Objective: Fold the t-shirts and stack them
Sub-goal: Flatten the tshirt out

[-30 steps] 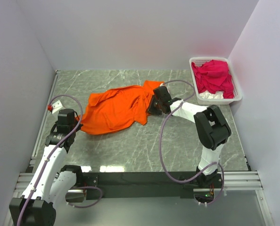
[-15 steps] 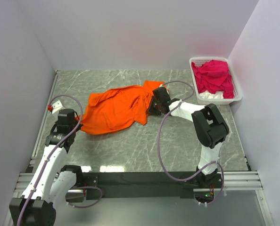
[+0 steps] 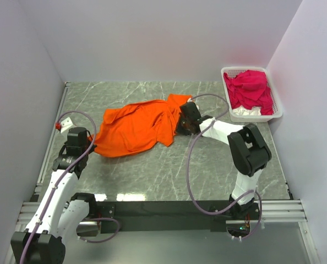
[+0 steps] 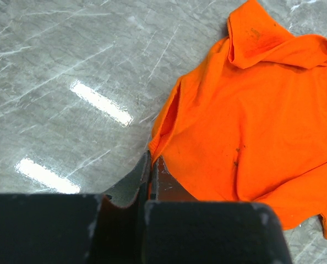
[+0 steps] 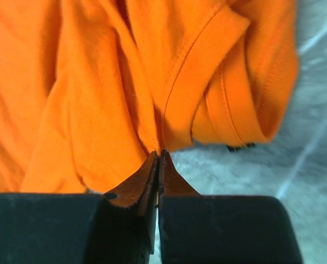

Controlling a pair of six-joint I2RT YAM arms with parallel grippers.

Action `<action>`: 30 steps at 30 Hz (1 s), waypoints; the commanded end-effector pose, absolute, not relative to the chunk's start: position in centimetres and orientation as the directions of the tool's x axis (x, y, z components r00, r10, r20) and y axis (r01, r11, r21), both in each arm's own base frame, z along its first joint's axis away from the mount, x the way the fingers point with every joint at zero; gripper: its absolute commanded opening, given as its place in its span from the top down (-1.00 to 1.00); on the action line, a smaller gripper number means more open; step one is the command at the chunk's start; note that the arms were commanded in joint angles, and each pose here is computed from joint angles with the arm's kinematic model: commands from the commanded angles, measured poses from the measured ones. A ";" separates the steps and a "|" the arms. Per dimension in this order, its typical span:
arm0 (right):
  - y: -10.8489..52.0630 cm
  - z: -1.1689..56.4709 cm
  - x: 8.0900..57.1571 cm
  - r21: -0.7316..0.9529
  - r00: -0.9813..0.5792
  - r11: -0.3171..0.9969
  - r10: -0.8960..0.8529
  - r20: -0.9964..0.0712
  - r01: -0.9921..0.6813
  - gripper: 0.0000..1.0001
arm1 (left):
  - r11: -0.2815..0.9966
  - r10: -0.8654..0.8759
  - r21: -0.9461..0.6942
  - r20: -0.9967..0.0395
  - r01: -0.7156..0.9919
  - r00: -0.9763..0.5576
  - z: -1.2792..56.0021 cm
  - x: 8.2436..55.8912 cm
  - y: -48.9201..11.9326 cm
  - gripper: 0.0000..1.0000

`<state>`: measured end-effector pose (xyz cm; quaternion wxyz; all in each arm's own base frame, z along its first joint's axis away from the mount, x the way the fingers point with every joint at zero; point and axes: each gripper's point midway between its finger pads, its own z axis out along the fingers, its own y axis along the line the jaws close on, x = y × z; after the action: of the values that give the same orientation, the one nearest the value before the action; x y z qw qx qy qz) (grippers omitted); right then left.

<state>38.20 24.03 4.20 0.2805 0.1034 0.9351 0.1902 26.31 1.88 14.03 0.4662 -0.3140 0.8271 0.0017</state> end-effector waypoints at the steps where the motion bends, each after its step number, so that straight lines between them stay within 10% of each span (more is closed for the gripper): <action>1: 21.9 8.6 38.5 0.381 -0.758 0.923 0.289 -0.585 0.057 1.00 | 0.794 -0.528 -0.339 -0.797 -0.506 -0.294 16.1 26.8 2.0 0.99; 12: 12.5 23.0 37.9 0.384 -0.572 0.922 0.344 -0.745 0.056 1.00 | 0.756 -0.533 -0.393 -0.834 -0.524 -0.144 24.1 28.5 3.4 0.99; 20: 5.7 43.0 35.7 0.402 -0.224 0.915 0.386 -0.895 -0.027 1.00 | 0.718 -0.575 -0.582 -0.805 -0.380 0.147 42.6 31.3 3.8 0.99; 30: 1.5 59.4 24.1 0.247 0.275 0.966 0.257 -0.926 -0.072 1.00 | 0.799 -0.520 -0.599 -0.732 -0.053 0.440 60.2 22.4 2.9 0.99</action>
<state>27.50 3.79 57.05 0.7517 0.0781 0.6341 0.1636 26.54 2.37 56.82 0.7594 -0.3093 0.5515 -0.1530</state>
